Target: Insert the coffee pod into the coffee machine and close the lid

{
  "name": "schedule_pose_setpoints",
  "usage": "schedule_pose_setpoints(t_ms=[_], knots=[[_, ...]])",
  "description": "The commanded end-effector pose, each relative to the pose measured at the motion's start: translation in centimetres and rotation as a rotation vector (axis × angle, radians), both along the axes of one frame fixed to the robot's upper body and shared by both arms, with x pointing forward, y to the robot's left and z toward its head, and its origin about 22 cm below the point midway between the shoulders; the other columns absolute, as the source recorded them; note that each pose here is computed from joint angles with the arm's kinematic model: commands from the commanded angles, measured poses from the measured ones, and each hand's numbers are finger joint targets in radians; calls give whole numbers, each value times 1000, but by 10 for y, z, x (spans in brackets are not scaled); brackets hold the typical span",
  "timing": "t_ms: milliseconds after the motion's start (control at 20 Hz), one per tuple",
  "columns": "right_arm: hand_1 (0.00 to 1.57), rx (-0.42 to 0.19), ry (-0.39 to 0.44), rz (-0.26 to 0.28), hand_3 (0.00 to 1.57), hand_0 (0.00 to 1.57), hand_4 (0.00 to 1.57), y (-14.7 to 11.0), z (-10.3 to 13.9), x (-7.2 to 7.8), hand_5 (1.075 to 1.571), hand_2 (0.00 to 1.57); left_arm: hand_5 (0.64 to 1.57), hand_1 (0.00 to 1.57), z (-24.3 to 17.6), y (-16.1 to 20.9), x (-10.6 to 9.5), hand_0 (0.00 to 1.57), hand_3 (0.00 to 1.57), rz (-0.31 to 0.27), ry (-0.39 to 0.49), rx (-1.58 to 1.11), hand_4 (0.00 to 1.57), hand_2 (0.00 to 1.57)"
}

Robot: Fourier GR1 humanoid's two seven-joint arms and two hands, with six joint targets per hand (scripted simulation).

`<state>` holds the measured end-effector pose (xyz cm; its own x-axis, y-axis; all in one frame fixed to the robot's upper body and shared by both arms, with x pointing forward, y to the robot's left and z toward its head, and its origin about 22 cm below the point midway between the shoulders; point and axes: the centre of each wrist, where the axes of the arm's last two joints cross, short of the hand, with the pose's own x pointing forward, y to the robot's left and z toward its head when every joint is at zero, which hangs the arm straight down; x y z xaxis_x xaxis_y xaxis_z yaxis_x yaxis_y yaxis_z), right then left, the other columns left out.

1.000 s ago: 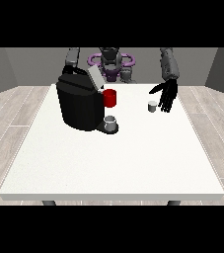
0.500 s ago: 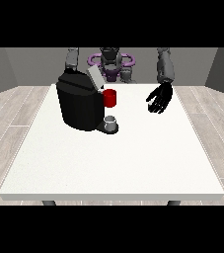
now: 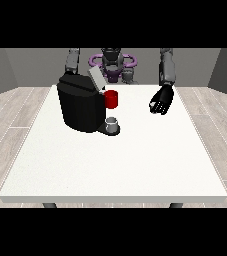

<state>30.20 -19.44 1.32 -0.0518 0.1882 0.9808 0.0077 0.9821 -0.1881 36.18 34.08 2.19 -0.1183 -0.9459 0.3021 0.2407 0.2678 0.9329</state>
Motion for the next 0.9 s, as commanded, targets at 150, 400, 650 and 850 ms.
schedule_pose_setpoints(t_ms=[150,400,650,850], knots=[[0,32,58,-15,0,0,0,-23,-17,-1,1571,0,1571,760,-13,3,0,760,856,-22,88,90,400,978],[0,-63,92,-73,0,0,0,-3,-28,-10,1571,0,1571,1124,-14,-1,4,1124,1089,-65,50,59,394,1198],[0,-96,112,-96,0,0,0,-29,-28,-8,1571,0,1571,1420,18,-2,24,1420,1332,-101,25,-138,494,1402],[0,-74,123,-83,0,0,0,-15,-33,-6,1571,0,1571,1447,11,-19,28,1447,1354,-98,50,-149,530,1431]])
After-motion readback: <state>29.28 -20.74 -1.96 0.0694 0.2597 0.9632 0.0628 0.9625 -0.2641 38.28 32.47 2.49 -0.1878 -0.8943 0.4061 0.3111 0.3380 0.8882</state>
